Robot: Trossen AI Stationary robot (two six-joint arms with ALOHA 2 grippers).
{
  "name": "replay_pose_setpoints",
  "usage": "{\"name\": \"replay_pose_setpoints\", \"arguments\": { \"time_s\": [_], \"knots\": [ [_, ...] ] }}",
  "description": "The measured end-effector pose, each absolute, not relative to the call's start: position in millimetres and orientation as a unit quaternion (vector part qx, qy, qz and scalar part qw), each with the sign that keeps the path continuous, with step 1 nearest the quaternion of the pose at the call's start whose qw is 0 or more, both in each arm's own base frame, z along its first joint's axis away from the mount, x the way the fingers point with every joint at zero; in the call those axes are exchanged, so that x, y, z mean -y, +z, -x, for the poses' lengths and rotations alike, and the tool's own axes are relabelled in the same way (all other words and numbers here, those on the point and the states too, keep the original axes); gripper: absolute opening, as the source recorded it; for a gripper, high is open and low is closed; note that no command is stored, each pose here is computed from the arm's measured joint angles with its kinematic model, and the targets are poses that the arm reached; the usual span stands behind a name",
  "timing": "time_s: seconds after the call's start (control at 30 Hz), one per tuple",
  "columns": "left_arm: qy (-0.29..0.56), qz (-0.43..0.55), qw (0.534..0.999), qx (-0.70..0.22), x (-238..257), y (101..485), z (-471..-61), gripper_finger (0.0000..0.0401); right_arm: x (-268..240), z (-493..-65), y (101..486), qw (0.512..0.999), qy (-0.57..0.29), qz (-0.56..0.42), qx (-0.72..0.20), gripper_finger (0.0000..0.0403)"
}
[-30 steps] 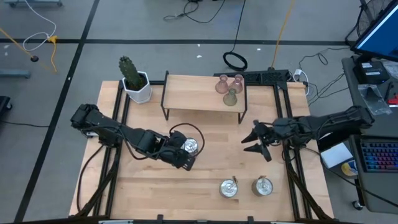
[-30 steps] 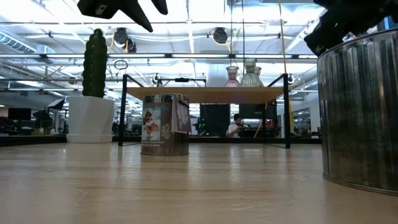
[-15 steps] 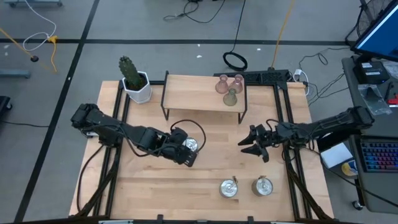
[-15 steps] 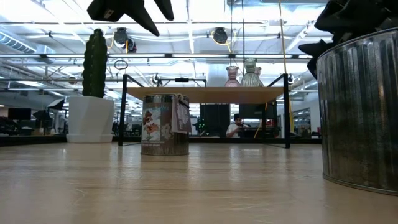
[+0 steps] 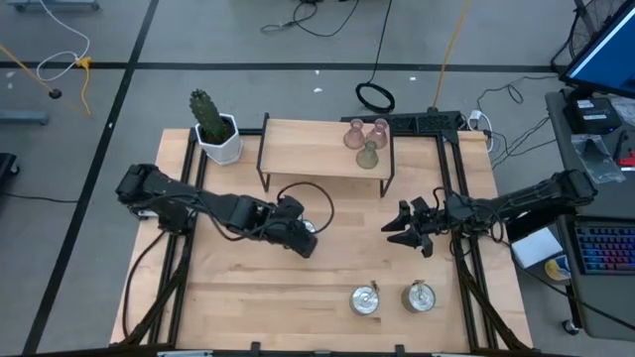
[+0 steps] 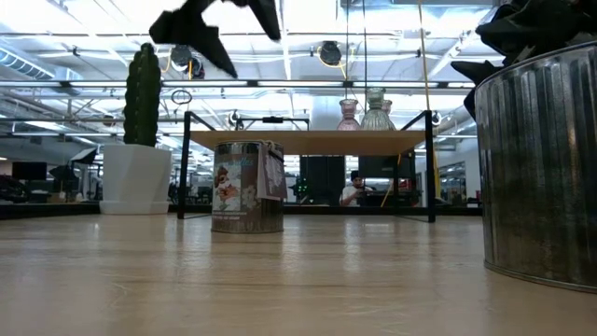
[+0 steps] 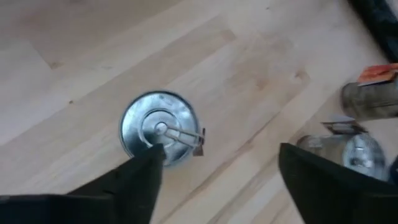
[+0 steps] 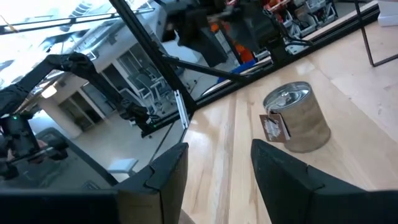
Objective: Pick & Place candle stick holders
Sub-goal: Put the top silver scented candle on the shelf
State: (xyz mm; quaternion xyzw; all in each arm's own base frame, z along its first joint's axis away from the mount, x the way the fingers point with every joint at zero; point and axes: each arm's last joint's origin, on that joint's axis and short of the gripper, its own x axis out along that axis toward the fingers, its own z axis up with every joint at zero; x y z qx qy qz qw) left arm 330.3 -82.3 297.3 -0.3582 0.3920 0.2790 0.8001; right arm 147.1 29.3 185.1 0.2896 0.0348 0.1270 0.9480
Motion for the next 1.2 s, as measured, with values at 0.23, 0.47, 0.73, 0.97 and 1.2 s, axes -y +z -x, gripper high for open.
{"name": "replay_pose_setpoints", "arguments": {
  "time_s": [0.23, 0.47, 0.73, 0.97, 1.2],
  "knots": [
    [0.231, 0.372, 0.760, -0.480, 73, 268, -349, 0.0392, -29, -147, 186, 0.947, 0.128, -0.292, -0.030, 0.0167],
    [0.196, 0.382, 0.742, -0.516, 64, 261, -354, 0.0353, -29, -147, 187, 0.946, 0.129, -0.297, -0.026, 0.0167],
    [0.213, 0.345, 0.767, -0.497, 61, 264, -353, 0.0340, -29, -147, 187, 0.946, 0.129, -0.298, -0.026, 0.0167],
    [0.212, 0.346, 0.767, -0.498, 61, 264, -354, 0.0361, -29, -147, 187, 0.946, 0.129, -0.297, -0.026, 0.0167],
    [0.205, 0.336, 0.771, -0.501, 61, 264, -354, 0.0391, -29, -147, 187, 0.946, 0.129, -0.296, -0.026, 0.0167]
  ]
}}
